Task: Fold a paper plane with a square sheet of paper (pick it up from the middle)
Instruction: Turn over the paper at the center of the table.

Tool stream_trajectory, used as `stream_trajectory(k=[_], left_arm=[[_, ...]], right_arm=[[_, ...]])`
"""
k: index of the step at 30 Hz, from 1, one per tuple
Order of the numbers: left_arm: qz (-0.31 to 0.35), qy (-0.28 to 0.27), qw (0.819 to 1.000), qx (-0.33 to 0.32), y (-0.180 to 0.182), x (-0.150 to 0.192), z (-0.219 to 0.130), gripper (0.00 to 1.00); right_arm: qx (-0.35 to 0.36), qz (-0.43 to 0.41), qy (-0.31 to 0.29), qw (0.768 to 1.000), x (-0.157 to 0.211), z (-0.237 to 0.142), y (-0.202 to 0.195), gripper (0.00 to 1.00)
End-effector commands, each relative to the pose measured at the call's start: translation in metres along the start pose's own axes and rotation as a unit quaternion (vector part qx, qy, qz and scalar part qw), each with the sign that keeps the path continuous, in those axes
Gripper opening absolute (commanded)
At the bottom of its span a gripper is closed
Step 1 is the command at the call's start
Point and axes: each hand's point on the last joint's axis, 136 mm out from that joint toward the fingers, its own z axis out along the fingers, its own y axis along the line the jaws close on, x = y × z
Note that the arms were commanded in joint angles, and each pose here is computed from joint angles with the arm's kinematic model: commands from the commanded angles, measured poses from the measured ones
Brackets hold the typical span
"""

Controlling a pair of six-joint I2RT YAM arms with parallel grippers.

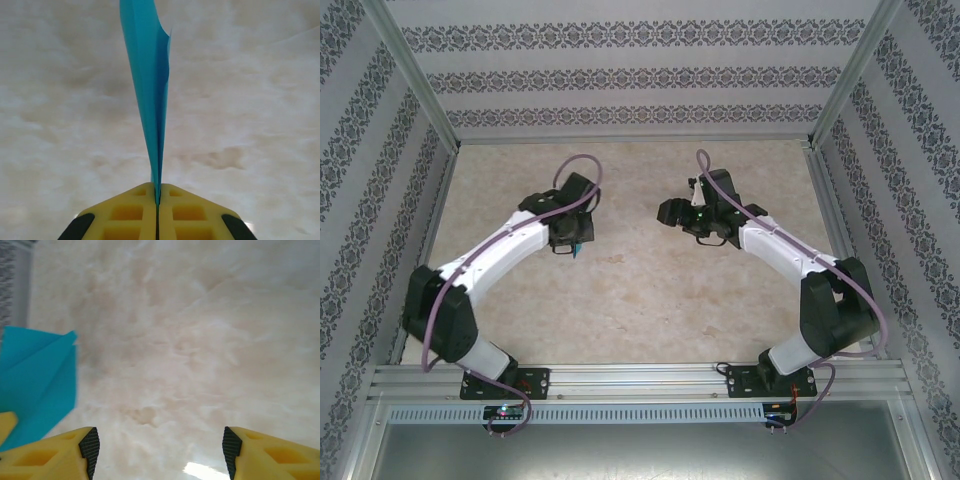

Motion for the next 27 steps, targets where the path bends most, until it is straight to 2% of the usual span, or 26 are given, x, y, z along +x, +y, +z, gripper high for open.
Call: stream_trajectory(k=[1, 4, 8, 10, 14, 15, 17, 21, 25, 27], left_arm=[[0.102, 0.001, 0.973, -0.208, 0.046, 0.006, -0.002, 0.08], [0.143, -0.002, 0.956, -0.257, 0.027, 0.005, 0.013, 0.09], [0.172, 0.025, 0.959, -0.223, -0.019, 0.019, 0.051, 0.16], [0.165, 0.038, 0.969, -0.18, -0.041, 0.025, 0.063, 0.28], [0.128, 0.038, 0.989, -0.062, -0.077, 0.025, 0.069, 0.62], [0.114, 0.039, 0.992, -0.032, -0.083, 0.023, 0.066, 0.68], [0.083, 0.044, 0.995, 0.026, -0.089, 0.019, 0.062, 0.75], [-0.006, 0.043, 0.994, 0.102, -0.071, 0.006, 0.059, 0.87], [-0.106, 0.046, 0.986, 0.116, -0.022, 0.003, 0.067, 0.91], [-0.154, 0.043, 0.98, 0.117, 0.004, 0.004, 0.069, 0.94]], right_arm=[[0.093, -0.022, -0.019, 0.995, 0.005, -0.008, -0.031, 0.68], [0.113, -0.006, -0.03, 0.993, 0.005, -0.01, -0.043, 0.68], [0.126, 0.02, -0.042, 0.991, 0.007, -0.013, -0.057, 0.69], [0.133, 0.032, -0.047, 0.989, 0.008, -0.014, -0.064, 0.69], [0.13, 0.048, -0.055, 0.989, 0.009, -0.016, -0.07, 0.68], [0.125, 0.049, -0.055, 0.989, 0.009, -0.015, -0.069, 0.68], [0.112, 0.046, -0.049, 0.991, 0.011, -0.011, -0.064, 0.67], [0.086, -0.005, -0.019, 0.996, 0.021, 0.009, -0.033, 0.62], [0.045, -0.061, 0.033, 0.997, 0.051, 0.044, 0.02, 0.55], [0.021, -0.091, 0.069, 0.993, 0.074, 0.065, 0.049, 0.48]])
